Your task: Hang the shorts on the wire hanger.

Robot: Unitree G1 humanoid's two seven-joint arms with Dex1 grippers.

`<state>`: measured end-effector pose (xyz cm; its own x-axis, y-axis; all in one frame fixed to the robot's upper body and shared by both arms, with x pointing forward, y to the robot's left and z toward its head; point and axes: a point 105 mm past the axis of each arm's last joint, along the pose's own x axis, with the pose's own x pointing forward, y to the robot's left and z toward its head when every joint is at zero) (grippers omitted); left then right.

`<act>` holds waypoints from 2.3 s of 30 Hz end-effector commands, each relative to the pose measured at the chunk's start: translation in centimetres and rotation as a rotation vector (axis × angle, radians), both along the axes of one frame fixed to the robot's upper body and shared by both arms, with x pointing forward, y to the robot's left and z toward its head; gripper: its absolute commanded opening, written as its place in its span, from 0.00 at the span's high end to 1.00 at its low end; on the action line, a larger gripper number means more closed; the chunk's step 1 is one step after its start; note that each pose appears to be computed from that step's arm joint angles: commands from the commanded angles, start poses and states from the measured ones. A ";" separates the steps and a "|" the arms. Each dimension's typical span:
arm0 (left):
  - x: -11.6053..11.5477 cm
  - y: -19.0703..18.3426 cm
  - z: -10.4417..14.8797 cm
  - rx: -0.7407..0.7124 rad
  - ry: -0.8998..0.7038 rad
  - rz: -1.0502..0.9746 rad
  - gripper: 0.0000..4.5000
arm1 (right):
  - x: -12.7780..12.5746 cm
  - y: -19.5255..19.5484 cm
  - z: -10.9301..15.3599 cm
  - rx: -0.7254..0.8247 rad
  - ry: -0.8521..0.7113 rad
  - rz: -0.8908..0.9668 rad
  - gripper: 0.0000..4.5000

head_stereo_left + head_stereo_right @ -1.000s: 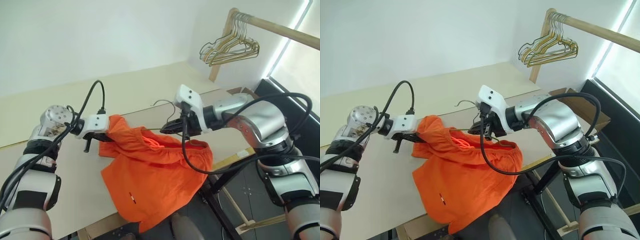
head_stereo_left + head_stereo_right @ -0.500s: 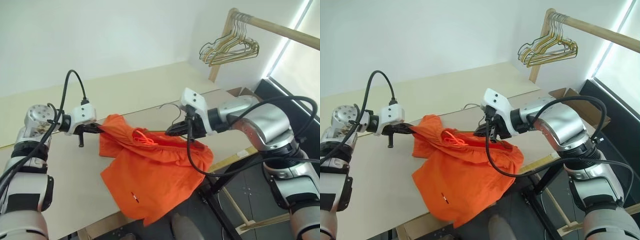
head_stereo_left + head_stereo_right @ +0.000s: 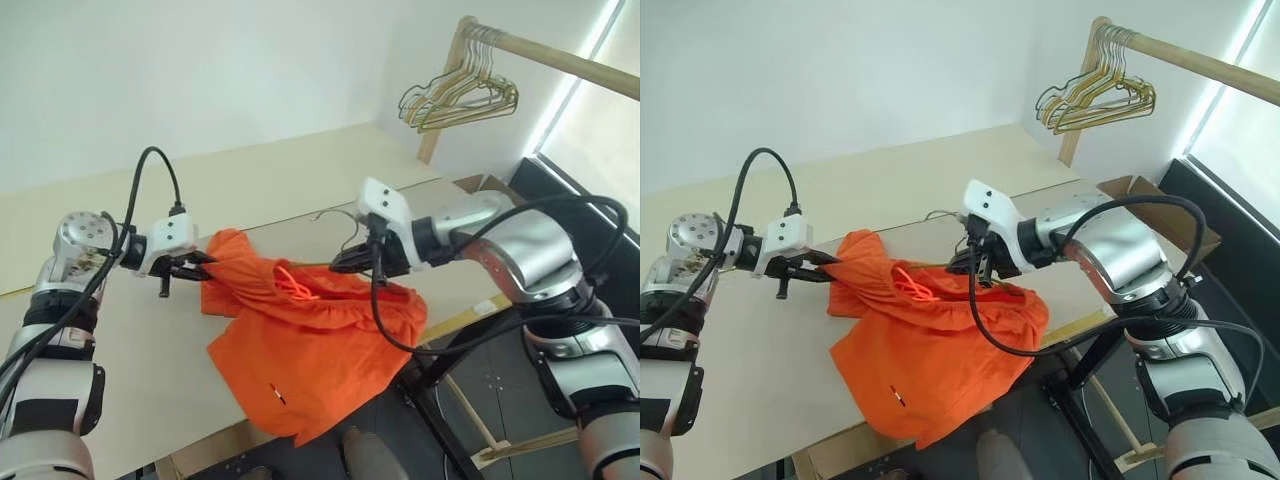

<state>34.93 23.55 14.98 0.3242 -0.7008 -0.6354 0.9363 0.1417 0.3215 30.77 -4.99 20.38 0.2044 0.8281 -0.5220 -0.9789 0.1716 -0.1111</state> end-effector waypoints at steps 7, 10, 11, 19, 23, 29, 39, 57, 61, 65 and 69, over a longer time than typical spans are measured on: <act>-1.9 -4.4 5.5 -0.106 -0.020 -0.238 0.07 | 0.5 0.2 2.2 0.005 -0.080 0.007 1.00; -2.1 -6.8 4.6 -0.078 -0.026 -0.328 0.02 | 0.7 0.5 2.5 0.003 -0.087 0.015 1.00; -1.9 -7.1 4.3 -0.061 -0.030 -0.338 0.02 | 0.7 0.5 2.5 0.003 -0.089 0.017 1.00; 1.5 -9.1 0.8 0.099 -0.109 -0.289 0.10 | 1.0 1.3 3.8 0.019 -0.119 0.037 1.00; 1.9 -9.2 0.8 0.095 -0.119 -0.291 0.37 | 1.1 1.2 4.3 0.032 -0.123 0.027 1.00; 2.2 -9.4 1.4 0.045 -0.122 -0.274 0.78 | 1.2 0.9 4.9 0.061 -0.134 0.013 1.00; 2.0 -8.6 1.8 0.006 -0.083 -0.237 1.00 | 1.3 -1.4 5.0 0.040 -0.175 -0.058 0.41; 2.0 -8.3 2.2 -0.001 -0.093 -0.216 1.00 | 1.7 -7.4 -2.5 -0.285 -0.148 -0.211 0.04; 2.0 -8.3 2.3 -0.003 -0.093 -0.218 1.00 | 2.1 -6.9 -2.6 -0.284 -0.147 -0.198 0.29; 1.9 -8.2 2.2 0.000 -0.091 -0.220 1.00 | 2.1 -6.7 -2.6 -0.291 -0.141 -0.181 0.62; 1.7 -8.2 2.2 0.000 -0.099 -0.235 1.00 | 1.8 -6.3 -2.1 -0.256 -0.115 -0.150 0.94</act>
<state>36.68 15.53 15.53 0.1947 -0.7416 -0.6420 0.9320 -0.0640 0.3566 32.35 -11.76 16.26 0.3605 0.5977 -0.7161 -0.9306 0.2822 -0.2329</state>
